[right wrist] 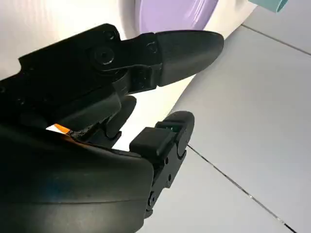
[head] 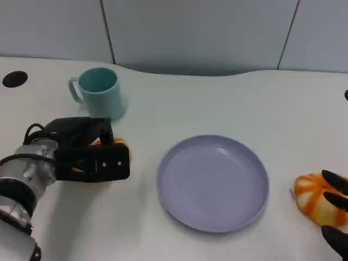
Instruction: Grasp the bread from the table and place it into the plate.
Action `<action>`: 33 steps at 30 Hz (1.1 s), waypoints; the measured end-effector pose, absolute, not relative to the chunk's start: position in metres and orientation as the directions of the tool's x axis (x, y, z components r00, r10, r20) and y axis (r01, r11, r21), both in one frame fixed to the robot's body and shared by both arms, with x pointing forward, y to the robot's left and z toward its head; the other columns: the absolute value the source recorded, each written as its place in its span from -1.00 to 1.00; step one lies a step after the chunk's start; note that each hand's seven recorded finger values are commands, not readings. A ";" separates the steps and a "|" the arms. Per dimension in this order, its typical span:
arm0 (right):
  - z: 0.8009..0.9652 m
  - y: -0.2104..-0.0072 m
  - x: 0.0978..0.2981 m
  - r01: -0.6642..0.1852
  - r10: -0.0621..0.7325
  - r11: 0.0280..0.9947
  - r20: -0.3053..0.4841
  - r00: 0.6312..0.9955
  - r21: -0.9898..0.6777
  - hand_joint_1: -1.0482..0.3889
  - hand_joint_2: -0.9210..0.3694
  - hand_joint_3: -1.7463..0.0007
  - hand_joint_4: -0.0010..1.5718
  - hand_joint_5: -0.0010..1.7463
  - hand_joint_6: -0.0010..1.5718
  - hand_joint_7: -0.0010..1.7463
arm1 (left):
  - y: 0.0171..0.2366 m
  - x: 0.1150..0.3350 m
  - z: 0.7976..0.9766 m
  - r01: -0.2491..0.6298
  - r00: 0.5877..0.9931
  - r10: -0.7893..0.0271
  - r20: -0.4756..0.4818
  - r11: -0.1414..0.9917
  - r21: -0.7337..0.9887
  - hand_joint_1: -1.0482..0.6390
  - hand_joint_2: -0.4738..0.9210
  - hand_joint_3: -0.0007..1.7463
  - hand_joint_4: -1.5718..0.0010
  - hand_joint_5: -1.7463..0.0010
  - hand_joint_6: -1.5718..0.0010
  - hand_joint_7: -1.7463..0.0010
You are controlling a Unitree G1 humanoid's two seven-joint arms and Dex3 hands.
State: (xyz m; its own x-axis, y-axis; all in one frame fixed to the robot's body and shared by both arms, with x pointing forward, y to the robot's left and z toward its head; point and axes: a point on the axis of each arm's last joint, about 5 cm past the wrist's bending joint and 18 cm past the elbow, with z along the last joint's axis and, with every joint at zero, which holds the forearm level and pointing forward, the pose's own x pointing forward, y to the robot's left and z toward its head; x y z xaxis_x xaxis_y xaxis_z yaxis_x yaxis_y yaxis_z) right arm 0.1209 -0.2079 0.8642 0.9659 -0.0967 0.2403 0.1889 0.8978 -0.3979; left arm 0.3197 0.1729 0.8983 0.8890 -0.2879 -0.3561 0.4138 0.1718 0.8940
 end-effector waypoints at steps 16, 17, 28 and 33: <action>0.864 -0.208 0.121 0.189 -0.097 0.898 0.241 0.966 -0.398 -0.04 -1.00 0.65 0.06 -0.99 -0.17 -1.00 | 0.173 0.320 0.898 0.414 0.889 -0.288 -0.356 0.172 0.894 0.00 1.00 -0.97 0.33 -1.00 0.49 -1.00; 0.864 -0.208 0.121 0.189 -0.097 0.898 0.241 0.966 -0.398 -0.04 -1.00 0.65 0.06 -0.99 -0.17 -1.00 | 0.173 0.320 0.898 0.414 0.889 -0.288 -0.356 0.172 0.894 0.00 1.00 -0.97 0.33 -1.00 0.49 -1.00; 0.864 -0.207 0.120 0.192 -0.099 0.895 0.240 0.966 -0.403 -0.02 -1.00 0.63 0.04 -1.00 -0.20 -1.00 | 0.174 0.317 0.904 0.367 0.885 -0.409 -0.223 0.318 0.874 0.12 0.97 -0.98 0.04 -1.00 0.34 -1.00; 0.865 -0.203 0.127 0.174 -0.069 0.888 0.251 0.966 -0.426 -0.03 -1.00 0.62 0.07 -0.98 -0.20 -1.00 | 0.141 0.318 0.948 0.254 0.699 -0.674 0.239 0.546 0.798 0.13 0.97 -0.98 0.00 -1.00 0.31 -1.00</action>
State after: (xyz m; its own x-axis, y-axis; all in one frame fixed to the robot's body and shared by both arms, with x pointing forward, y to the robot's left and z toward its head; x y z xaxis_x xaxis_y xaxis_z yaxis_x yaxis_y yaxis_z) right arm 0.1267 -0.2031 0.8651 0.9656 -0.0687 0.2508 0.1738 0.8879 -0.4260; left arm 0.3183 0.1407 0.9480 0.6989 -0.6741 0.2389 0.2538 0.5461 0.7983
